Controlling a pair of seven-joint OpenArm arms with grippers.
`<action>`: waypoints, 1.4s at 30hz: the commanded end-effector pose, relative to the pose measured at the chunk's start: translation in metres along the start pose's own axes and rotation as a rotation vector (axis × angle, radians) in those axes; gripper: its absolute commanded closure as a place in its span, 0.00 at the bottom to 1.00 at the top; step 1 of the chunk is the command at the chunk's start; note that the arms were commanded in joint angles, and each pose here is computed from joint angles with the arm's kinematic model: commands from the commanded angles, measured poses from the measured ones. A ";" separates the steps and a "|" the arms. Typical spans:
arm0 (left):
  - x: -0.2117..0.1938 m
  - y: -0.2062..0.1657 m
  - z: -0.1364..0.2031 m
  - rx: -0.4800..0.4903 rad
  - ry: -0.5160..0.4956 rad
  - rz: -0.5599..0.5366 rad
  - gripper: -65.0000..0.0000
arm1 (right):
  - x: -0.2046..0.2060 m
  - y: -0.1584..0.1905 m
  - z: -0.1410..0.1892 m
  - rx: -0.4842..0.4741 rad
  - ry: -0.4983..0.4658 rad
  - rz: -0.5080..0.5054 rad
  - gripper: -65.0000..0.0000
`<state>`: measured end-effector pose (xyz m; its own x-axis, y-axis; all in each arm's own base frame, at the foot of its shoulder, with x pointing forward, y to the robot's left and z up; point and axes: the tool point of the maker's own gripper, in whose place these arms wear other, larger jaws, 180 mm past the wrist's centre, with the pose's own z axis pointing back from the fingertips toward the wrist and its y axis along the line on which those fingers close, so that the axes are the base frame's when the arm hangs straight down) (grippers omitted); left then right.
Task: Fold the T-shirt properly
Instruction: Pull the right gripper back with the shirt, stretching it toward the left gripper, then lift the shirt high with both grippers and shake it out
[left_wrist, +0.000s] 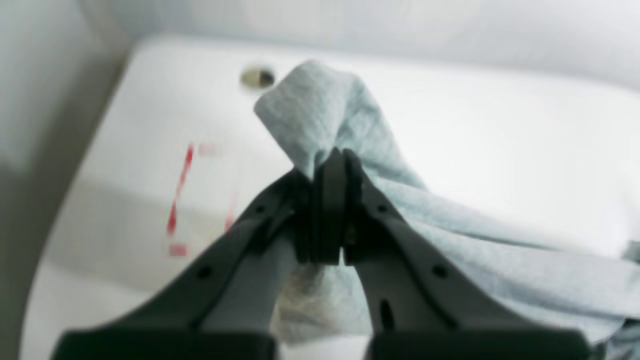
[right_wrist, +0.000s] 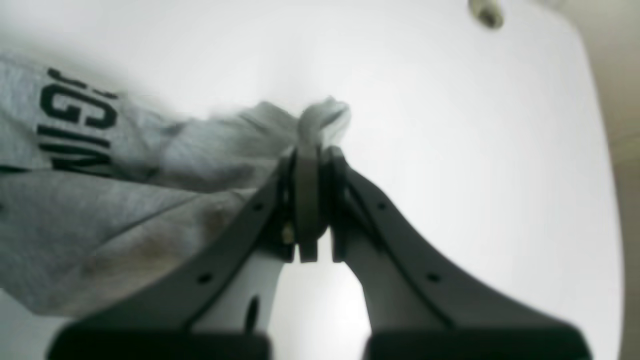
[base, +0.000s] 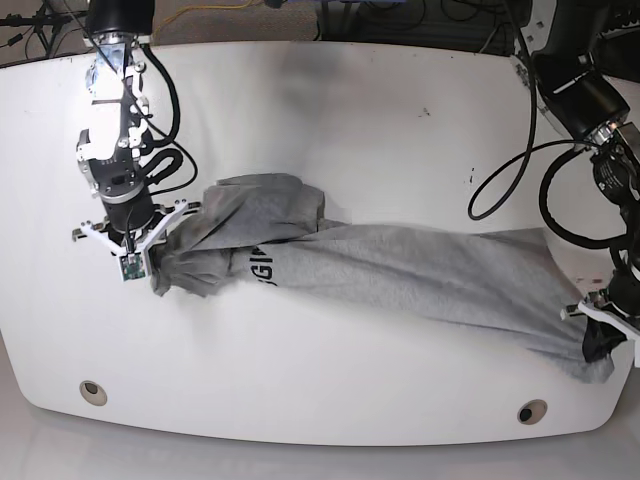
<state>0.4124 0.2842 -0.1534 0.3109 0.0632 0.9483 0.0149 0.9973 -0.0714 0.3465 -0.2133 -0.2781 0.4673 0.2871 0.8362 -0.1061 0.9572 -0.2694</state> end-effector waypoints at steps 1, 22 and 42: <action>0.040 -0.003 0.003 -0.005 -0.104 -0.022 1.00 | 0.035 -0.017 -0.003 -0.028 -0.094 0.039 1.00; 0.158 0.006 0.019 0.025 -0.348 0.083 1.00 | 0.195 -0.106 -0.011 -0.159 -0.354 0.182 1.00; 0.218 0.036 0.030 0.036 -0.444 0.160 1.00 | 0.273 -0.173 0.028 -0.300 -0.448 0.236 1.00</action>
<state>0.4584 0.3286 0.0303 -0.0497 0.2321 0.9714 -0.0355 0.9716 -0.2340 0.4728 -0.2886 -0.0283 0.0921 0.5291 0.8435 0.0481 0.8438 -0.5345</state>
